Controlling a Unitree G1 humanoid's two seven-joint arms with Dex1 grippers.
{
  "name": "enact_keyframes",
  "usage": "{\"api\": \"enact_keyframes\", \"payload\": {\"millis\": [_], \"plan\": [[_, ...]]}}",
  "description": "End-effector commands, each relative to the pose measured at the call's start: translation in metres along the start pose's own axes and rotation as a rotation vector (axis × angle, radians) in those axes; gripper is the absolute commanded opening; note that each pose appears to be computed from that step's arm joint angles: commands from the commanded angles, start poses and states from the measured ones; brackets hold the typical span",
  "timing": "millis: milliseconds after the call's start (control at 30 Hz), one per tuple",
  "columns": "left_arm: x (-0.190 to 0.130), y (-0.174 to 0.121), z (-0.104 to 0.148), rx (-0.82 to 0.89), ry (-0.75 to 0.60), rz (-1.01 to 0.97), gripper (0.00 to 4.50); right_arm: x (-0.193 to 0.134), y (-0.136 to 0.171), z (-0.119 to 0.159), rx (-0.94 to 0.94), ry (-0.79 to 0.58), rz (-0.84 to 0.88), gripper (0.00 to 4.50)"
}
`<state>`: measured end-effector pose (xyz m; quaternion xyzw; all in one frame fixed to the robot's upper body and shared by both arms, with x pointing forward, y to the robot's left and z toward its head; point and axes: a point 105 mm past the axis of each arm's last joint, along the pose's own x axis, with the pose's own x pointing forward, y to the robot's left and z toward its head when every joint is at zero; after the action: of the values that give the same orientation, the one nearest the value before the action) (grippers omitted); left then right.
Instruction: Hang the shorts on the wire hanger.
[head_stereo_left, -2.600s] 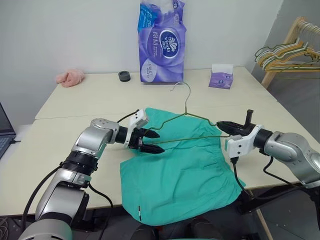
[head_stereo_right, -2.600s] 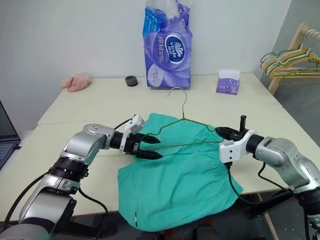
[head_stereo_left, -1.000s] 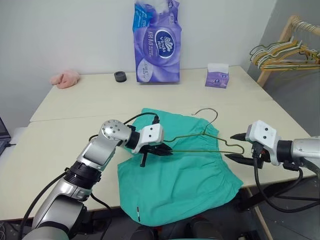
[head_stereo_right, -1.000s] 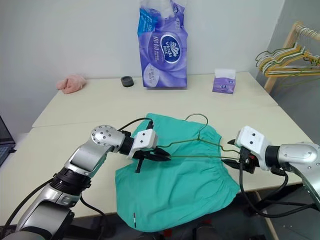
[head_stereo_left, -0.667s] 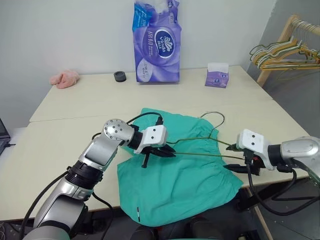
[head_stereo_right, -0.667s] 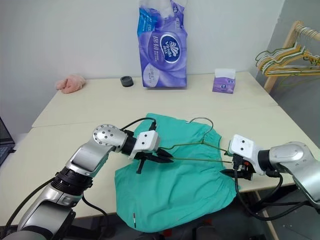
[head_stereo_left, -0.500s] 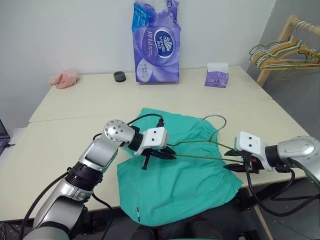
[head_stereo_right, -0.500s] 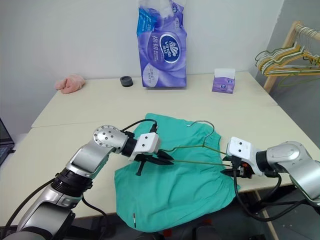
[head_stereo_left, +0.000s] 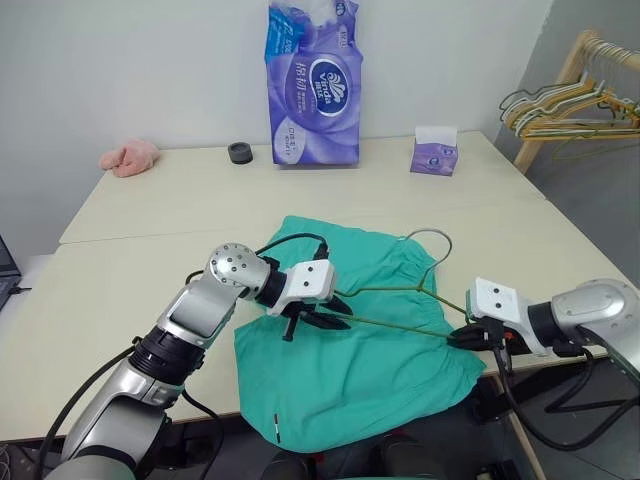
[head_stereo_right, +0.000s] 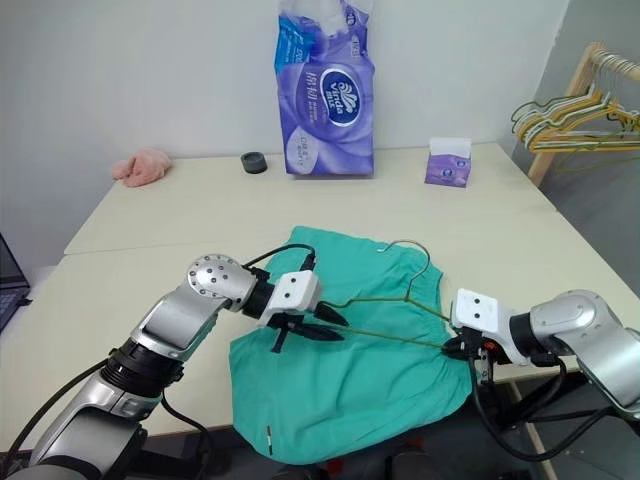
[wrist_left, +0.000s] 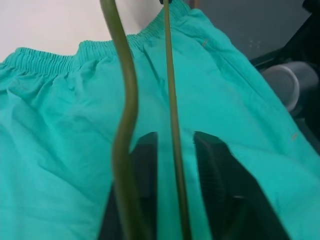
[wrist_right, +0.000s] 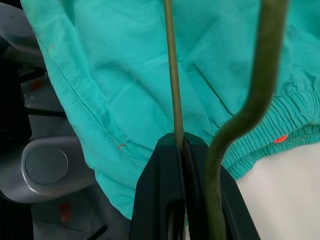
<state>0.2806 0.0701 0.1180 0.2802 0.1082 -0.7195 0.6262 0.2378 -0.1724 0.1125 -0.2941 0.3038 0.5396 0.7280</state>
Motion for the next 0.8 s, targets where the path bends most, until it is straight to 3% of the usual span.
{"api": "enact_keyframes", "payload": {"millis": [33, 200, 567, 800], "plan": [[-0.001, 0.004, 0.016, 0.021, -0.087, 0.033, 2.46, -0.008, -0.001, 0.006, -0.023, -0.017, -0.028, 0.00], [-0.007, 0.018, 0.013, -0.039, -0.146, 0.135, 3.91, -0.016, 0.004, -0.003, 0.041, -0.022, -0.038, 0.00], [-0.063, 0.056, -0.021, -0.228, -0.179, 0.424, 3.91, -0.046, 0.018, -0.044, 0.352, -0.057, -0.197, 0.00], [-0.056, 0.038, -0.022, -0.331, -0.242, 0.308, 3.91, -0.061, 0.030, -0.084, 0.637, -0.096, -0.364, 0.00]]}}
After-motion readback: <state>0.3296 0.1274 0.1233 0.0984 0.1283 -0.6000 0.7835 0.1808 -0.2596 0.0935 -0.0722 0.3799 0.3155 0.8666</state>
